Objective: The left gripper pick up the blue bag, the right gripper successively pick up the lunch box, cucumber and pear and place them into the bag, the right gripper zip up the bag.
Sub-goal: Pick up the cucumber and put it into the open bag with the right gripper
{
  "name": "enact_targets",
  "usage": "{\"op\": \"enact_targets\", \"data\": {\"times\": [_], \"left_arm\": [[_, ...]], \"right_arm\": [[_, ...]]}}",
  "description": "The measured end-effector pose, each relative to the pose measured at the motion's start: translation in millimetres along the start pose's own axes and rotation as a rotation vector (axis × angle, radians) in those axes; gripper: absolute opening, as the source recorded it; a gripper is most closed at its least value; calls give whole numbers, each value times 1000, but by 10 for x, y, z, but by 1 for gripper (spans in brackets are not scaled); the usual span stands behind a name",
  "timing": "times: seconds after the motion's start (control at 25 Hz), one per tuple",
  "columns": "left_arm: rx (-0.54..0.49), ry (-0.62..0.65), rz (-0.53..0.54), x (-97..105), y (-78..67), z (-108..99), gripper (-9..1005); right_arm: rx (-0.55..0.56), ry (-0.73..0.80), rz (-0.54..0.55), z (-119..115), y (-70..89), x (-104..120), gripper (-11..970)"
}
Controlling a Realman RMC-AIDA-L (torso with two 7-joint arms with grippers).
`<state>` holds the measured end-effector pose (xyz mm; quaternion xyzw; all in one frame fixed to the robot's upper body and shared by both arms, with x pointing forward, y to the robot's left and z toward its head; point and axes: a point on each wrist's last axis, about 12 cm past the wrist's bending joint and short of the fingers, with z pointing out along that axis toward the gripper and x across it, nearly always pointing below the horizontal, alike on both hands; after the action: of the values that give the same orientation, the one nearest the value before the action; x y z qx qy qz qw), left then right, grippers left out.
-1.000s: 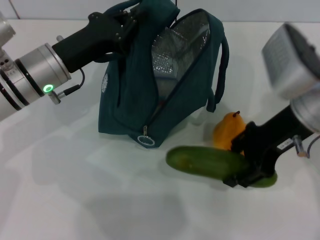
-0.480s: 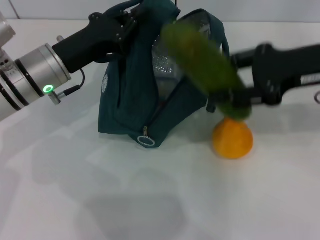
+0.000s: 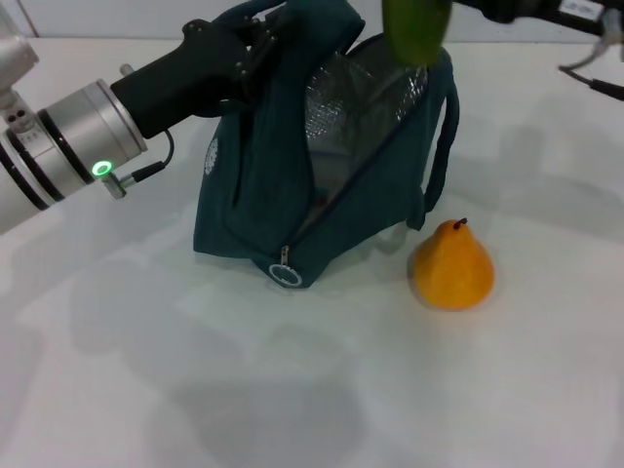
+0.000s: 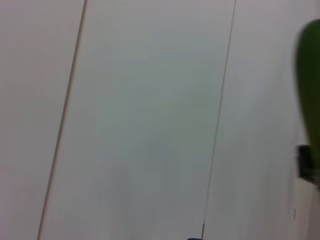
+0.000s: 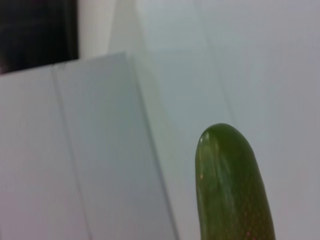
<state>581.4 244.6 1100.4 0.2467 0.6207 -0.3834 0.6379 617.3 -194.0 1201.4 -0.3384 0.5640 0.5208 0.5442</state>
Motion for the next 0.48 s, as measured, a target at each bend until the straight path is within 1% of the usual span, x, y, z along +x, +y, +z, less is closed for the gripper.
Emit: {"op": "enact_targets", "data": {"times": [0.12, 0.28, 0.48], "left_arm": [[9, -2, -3, 0, -12, 22, 47], [25, 5, 1, -7, -23, 56, 47], [31, 9, 1, -3, -30, 65, 47]], "right_arm": [[8, 15, 16, 126, -49, 6, 542], [11, 74, -2, 207, -59, 86, 542], [65, 174, -30, 343, -114, 214, 541]]}}
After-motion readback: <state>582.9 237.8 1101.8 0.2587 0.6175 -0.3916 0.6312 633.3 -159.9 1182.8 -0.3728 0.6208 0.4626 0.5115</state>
